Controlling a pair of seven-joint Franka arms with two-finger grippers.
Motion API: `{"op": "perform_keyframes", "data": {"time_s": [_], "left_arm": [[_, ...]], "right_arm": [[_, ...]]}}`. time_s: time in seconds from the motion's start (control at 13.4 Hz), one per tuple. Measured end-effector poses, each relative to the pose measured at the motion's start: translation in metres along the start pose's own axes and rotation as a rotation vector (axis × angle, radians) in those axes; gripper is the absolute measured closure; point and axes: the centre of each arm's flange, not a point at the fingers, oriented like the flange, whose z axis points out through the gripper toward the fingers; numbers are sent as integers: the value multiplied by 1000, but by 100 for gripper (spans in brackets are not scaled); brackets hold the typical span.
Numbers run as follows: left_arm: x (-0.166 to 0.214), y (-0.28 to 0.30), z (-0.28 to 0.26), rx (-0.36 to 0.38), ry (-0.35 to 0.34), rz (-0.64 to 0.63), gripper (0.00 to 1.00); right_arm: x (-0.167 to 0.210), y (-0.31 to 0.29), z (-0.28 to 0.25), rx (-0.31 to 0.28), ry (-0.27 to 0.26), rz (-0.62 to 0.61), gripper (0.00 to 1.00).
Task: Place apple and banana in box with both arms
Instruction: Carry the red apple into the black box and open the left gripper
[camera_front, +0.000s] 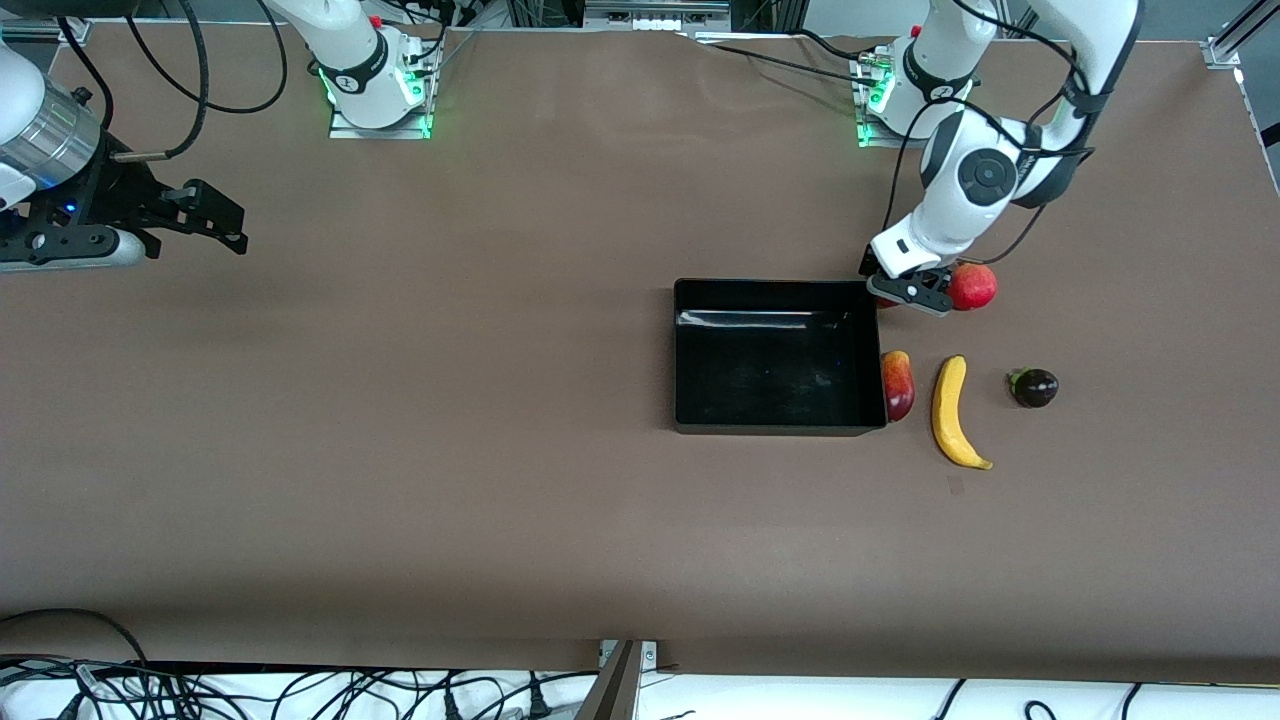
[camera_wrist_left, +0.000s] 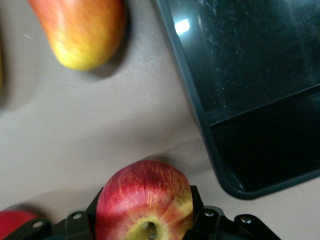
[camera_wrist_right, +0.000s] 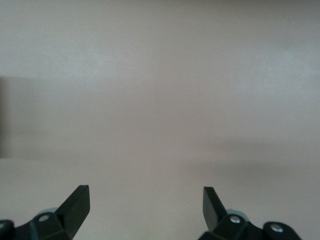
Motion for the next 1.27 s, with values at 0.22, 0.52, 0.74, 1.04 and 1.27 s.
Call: {"op": "perform_keyframes", "data": {"time_s": [0.22,0.52,0.74,1.04,1.27], "left_arm": [[47,-11,-103,23,-83,-28,34],[99,17,-172,28,-58,-170,34],[129,57,-106,-1,-57,-243,34],[129,70,-24,-39,-41,-268,34],[116,83,3,-48,-28,-294,34]], "right_arm": [[0,0,0,0,2,0,0],[0,0,0,0,4,0,0],[1,0,-1,1,9,1,0],[1,2,-1,1,12,3,0],[1,2,-1,1,12,4,0]]}}
